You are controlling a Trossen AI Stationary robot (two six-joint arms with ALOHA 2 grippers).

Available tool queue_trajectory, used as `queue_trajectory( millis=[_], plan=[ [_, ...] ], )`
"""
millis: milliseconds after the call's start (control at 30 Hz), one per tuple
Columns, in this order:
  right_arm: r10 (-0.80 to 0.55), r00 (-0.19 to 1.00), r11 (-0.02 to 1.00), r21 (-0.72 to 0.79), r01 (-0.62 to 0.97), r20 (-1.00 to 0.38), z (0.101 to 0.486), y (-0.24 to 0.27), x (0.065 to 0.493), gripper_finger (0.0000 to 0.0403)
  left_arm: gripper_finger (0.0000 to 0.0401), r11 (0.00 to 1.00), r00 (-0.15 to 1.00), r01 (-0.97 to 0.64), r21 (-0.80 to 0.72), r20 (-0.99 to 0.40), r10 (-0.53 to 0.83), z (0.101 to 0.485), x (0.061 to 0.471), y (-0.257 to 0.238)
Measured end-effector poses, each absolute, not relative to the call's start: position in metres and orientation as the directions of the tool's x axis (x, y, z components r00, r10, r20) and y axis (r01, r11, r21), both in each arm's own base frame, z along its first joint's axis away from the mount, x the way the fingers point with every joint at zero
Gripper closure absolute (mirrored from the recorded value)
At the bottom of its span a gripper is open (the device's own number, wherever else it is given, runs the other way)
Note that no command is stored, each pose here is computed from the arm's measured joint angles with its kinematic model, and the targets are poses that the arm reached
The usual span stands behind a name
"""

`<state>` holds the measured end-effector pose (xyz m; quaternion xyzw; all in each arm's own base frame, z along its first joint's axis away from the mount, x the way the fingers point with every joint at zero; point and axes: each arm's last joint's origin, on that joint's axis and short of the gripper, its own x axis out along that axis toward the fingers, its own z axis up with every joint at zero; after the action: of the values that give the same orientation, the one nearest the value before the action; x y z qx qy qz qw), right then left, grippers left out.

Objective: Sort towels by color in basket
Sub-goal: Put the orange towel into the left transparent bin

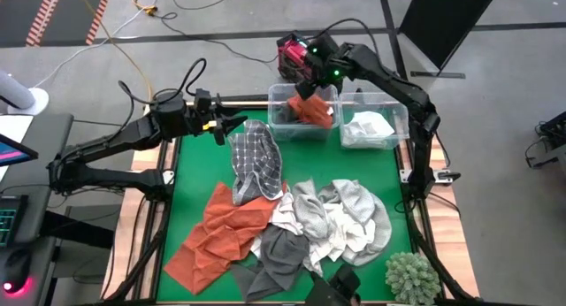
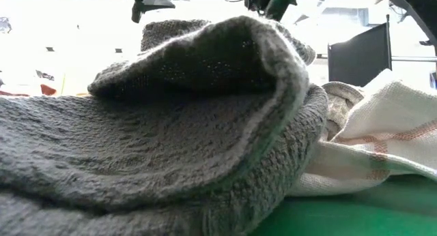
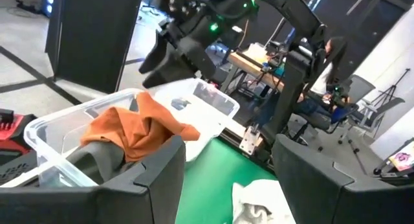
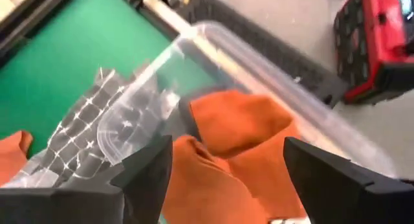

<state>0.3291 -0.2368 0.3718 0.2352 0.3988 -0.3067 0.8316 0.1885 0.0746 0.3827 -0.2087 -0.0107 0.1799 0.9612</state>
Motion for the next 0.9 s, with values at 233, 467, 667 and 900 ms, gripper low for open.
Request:
queue_trajectory(
  millis=[233, 467, 667, 900],
  plan=[
    [-0.255, 0.435, 0.672, 0.164, 0.722, -0.864, 0.300, -0.230, 0.348, 0.0106, 0.0181, 0.848, 0.935, -0.342, -0.405, -0.056, 0.350, 0.383, 0.188, 0.074],
    [-0.281, 0.437, 0.531, 0.240, 0.812, -0.855, 0.227, -0.244, 0.339, 0.0124, 0.0181, 0.848, 0.935, -0.343, -0.405, -0.062, 0.348, 0.382, 0.188, 0.074],
    [-0.249, 0.401, 0.522, 0.227, 0.823, -0.882, 0.217, -0.240, 0.334, 0.0129, 0.0181, 0.848, 0.936, -0.341, -0.406, -0.062, 0.347, 0.382, 0.188, 0.074],
    [-0.271, 0.482, 0.557, 0.273, 0.784, -0.833, 0.258, -0.238, 0.348, 0.0129, 0.0181, 0.863, 0.950, -0.303, -0.404, -0.061, 0.305, 0.382, 0.189, 0.073]
  ],
)
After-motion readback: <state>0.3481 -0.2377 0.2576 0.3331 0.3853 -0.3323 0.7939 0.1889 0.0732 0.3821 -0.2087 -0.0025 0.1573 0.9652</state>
